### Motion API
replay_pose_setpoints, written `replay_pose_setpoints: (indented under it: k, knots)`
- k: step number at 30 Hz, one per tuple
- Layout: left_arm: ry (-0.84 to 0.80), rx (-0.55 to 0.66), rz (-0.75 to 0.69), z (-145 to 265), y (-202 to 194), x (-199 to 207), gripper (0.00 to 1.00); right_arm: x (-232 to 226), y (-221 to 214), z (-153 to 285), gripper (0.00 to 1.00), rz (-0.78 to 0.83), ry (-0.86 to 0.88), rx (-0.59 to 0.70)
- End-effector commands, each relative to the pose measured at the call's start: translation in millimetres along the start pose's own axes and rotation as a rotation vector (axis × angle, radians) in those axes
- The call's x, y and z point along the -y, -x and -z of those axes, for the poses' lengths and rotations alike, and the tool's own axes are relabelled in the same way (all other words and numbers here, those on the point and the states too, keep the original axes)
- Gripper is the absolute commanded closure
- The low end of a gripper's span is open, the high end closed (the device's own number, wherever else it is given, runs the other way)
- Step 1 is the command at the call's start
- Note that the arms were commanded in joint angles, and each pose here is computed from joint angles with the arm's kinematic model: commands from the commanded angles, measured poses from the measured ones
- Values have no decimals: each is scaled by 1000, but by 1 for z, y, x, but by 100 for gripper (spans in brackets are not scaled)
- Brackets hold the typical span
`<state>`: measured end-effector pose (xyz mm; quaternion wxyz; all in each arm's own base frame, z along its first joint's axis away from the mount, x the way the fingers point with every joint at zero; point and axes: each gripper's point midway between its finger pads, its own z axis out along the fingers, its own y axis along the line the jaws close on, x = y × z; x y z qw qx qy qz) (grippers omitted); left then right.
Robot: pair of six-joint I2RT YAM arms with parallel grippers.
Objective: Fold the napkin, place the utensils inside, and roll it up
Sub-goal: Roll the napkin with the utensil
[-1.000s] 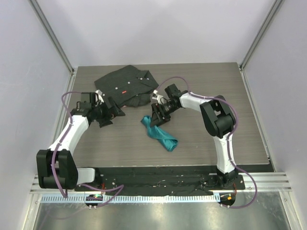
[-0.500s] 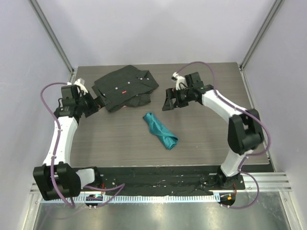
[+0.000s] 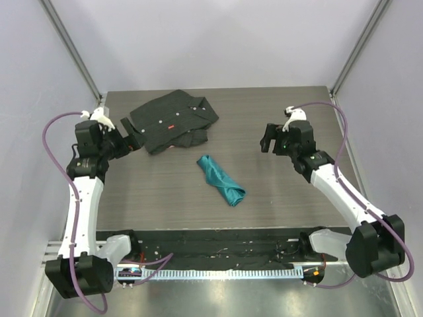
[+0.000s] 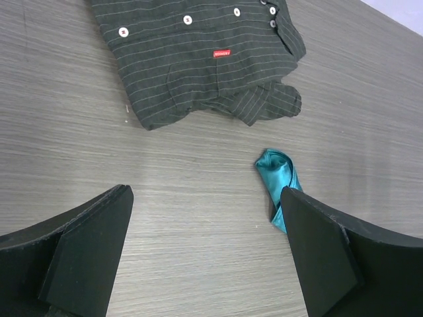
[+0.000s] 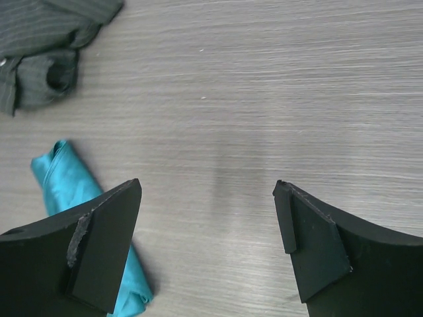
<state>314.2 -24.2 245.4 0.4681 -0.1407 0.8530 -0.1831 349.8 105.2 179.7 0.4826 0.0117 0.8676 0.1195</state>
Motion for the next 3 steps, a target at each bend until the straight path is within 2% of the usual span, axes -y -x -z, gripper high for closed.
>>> replay_pose_setpoints:
  k: [1, 3]
  knots:
    - [-1, 46, -40, 7, 8, 0, 0, 12, 18, -1, 9, -37, -76, 110]
    - [-4, 55, -39, 8, 10, 2, 0, 13, 16, -1, 9, -35, -80, 108]
